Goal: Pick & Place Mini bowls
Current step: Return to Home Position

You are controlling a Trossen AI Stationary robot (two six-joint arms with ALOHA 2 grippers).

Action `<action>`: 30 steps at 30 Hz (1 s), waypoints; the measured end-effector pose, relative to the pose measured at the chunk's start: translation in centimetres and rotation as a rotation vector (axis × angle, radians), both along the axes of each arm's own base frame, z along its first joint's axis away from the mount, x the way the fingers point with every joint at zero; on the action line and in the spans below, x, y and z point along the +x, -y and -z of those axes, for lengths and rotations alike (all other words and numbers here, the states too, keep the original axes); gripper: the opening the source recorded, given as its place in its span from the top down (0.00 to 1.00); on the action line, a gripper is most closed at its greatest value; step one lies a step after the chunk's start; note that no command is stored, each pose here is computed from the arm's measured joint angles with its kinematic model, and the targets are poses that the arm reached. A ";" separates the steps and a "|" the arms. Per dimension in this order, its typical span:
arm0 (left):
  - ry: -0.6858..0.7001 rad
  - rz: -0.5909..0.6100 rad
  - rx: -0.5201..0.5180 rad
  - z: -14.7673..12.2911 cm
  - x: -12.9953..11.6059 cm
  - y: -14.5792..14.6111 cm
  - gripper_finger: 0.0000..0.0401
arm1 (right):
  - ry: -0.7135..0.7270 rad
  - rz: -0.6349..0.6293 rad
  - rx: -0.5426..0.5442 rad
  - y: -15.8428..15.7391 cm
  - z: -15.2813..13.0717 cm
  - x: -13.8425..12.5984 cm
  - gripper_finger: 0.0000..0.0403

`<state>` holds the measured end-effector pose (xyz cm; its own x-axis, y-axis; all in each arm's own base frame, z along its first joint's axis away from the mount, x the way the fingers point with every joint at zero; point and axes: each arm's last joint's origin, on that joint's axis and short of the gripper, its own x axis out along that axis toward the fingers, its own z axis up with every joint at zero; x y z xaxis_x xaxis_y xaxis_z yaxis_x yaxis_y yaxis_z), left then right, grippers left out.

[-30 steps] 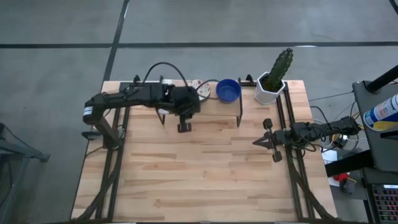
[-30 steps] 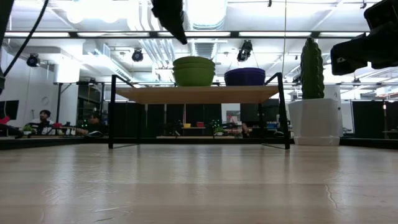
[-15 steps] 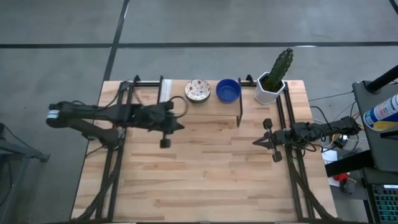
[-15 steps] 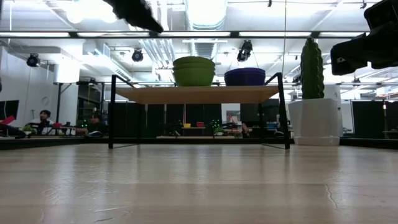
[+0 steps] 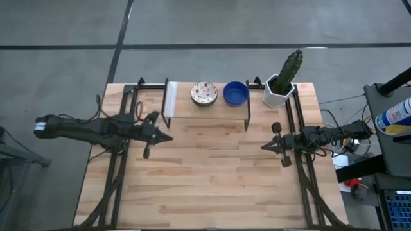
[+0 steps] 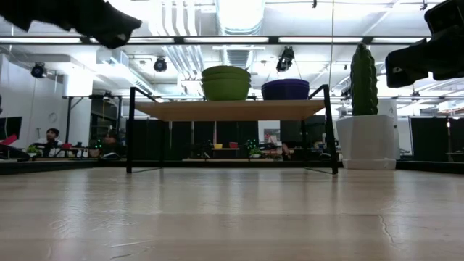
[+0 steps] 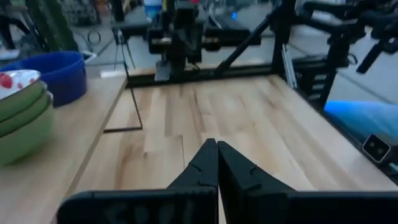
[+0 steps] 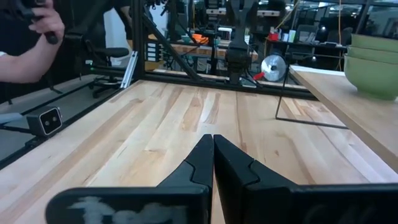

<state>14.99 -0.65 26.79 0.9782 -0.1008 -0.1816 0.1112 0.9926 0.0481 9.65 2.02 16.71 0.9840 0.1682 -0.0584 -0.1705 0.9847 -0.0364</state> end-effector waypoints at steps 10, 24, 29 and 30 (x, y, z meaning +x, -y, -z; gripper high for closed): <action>0.097 -0.006 -0.044 3.1 -3.0 -0.1 1.00 | 0.000 0.001 0.002 0.0 0.0 0.0 0.98; 0.211 0.064 -0.052 5.9 -5.6 0.0 1.00 | 0.000 0.001 0.001 0.0 0.0 0.0 0.98; 0.233 0.063 -0.049 7.0 -5.7 0.0 1.00 | -0.002 0.001 0.010 0.0 0.0 0.0 0.98; 0.219 0.062 -0.048 7.5 -5.7 0.0 1.00 | -0.002 0.001 0.012 0.0 0.0 0.0 0.98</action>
<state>9.32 -0.66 19.31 0.9853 -0.1655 0.0412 0.1643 0.9859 0.0307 9.66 2.02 16.71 0.9841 0.1677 -0.0587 -0.1694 0.9853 -0.0242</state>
